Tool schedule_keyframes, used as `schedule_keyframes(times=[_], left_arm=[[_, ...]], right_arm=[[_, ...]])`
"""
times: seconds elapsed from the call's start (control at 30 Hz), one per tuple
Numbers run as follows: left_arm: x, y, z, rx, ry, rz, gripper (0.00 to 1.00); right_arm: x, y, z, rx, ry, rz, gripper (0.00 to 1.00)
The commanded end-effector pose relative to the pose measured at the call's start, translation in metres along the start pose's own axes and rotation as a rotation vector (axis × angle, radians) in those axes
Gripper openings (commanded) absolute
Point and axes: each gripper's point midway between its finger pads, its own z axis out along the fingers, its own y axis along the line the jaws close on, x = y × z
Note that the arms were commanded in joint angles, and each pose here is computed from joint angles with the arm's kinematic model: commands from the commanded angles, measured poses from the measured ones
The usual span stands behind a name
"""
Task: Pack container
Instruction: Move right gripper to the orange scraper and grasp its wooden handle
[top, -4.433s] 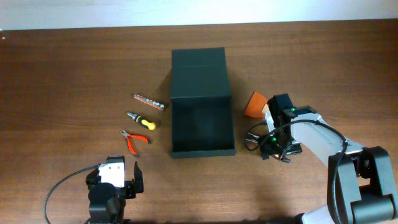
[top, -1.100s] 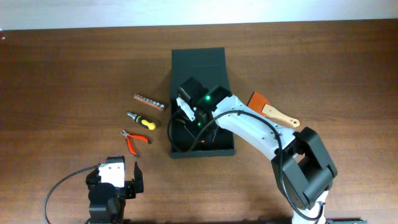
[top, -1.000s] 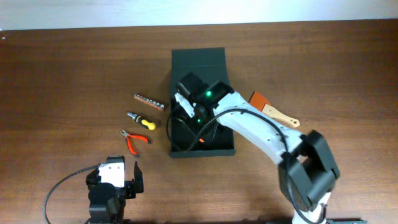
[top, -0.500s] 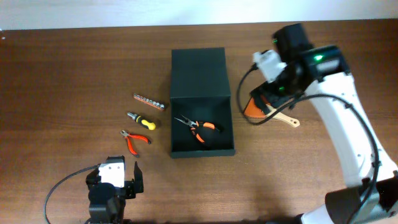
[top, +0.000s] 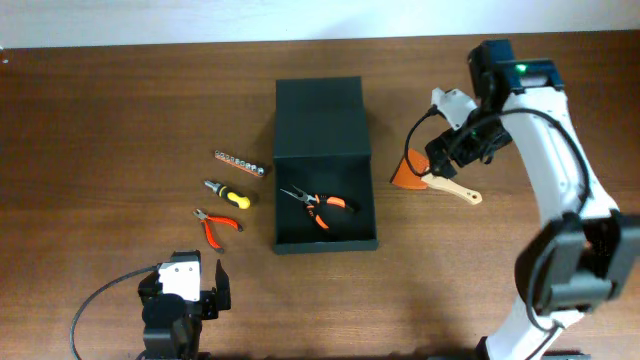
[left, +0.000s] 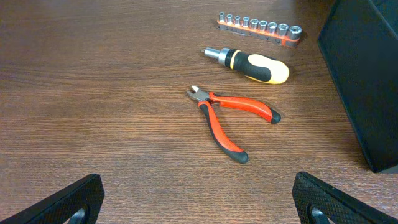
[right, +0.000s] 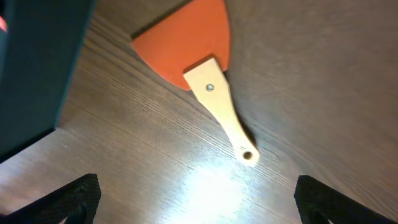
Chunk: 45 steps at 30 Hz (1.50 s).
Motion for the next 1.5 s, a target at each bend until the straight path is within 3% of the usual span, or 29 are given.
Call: schedule_keyframes(times=[0.0, 0.5, 1.23, 1.47], left_arm=[[0.001, 0.001, 0.001, -0.008, -0.004, -0.012, 0.99], [0.001, 0.001, 0.001, -0.008, -0.004, -0.012, 0.99], [0.001, 0.001, 0.001, -0.008, -0.004, -0.012, 0.99], [0.001, 0.001, 0.001, -0.008, -0.004, -0.012, 0.99]], right_arm=[[0.004, 0.002, 0.027, -0.053, 0.056, -0.005, 1.00], [0.040, -0.007, 0.103, -0.069, 0.109, 0.088, 0.99], [0.028, -0.016, 0.113, -0.027, 0.044, 0.079, 1.00], [0.034, -0.014, 0.124, -0.031, 0.051, 0.081, 0.95]])
